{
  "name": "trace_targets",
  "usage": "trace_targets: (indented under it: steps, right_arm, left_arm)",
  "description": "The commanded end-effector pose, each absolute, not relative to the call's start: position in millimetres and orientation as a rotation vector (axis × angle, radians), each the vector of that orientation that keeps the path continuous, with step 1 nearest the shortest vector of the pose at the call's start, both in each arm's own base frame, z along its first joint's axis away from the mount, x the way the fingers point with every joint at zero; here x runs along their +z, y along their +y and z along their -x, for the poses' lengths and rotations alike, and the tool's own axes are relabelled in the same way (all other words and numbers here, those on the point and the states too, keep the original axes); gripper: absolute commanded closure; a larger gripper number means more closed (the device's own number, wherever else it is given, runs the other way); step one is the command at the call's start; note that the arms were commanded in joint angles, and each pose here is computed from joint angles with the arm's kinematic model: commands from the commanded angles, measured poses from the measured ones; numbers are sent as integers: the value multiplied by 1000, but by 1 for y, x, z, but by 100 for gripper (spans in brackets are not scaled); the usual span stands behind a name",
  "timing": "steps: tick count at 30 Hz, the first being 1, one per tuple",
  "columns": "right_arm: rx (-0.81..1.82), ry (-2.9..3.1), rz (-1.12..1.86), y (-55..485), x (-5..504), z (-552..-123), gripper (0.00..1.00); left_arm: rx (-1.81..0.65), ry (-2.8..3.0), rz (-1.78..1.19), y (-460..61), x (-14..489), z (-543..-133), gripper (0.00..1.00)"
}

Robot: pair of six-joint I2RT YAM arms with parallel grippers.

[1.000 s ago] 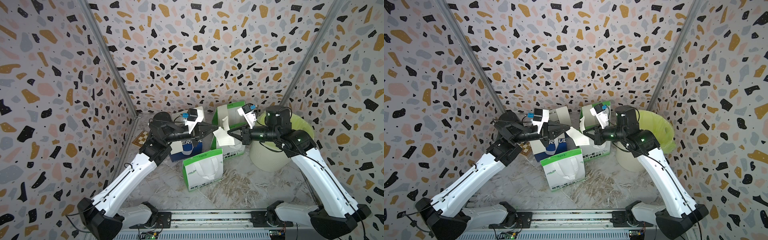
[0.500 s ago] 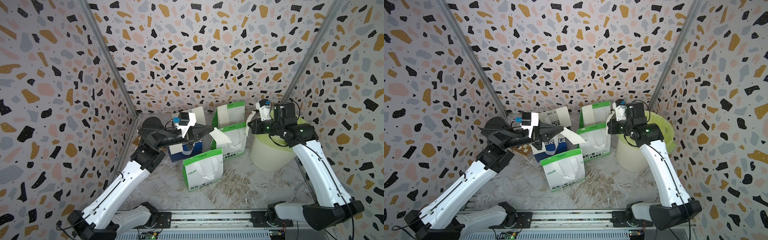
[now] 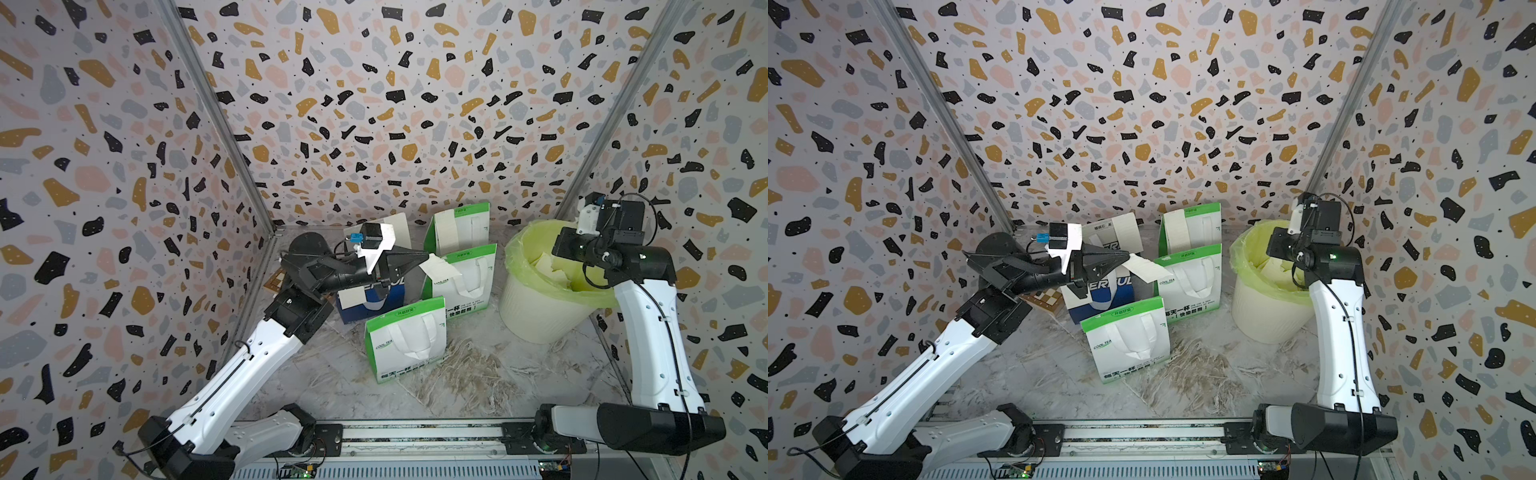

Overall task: Shred takeout receipts and throw away
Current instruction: Place the takeout receipt in the trash bin, then shred the takeout receipt.

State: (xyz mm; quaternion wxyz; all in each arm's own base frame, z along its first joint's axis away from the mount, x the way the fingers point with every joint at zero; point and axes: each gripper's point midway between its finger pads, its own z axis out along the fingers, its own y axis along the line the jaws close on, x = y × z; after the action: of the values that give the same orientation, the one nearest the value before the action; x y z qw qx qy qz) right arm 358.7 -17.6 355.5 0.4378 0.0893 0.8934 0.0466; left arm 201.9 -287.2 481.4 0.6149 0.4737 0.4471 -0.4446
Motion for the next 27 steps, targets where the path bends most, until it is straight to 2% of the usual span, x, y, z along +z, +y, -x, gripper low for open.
trace_targets:
  steps: [1,5,8,13,16,22,27]
  right_arm:
    - [120,2291,-264,-24,333,-354,93]
    - [199,2289,-230,-12,338,-353,47]
    - [249,2293,-211,-5,339,-354,34]
    - [343,2256,-159,9,351,-351,30]
    - [539,2116,-4,44,387,-341,30]
    - [929,1731,480,135,468,-281,29]
    - [1077,1566,714,183,478,-241,26]
  left_arm:
    - [-1023,1005,-1079,-287,487,-202,100]
    - [-1032,1013,-1077,-289,484,-204,100]
    - [-1038,1019,-1074,-291,482,-206,100]
    - [-1046,1027,-1074,-295,479,-206,100]
    - [-1047,1031,-1071,-298,478,-207,100]
    - [-1069,1030,-1069,-304,480,-204,100]
    - [-1133,1002,-1019,-302,489,-201,100]
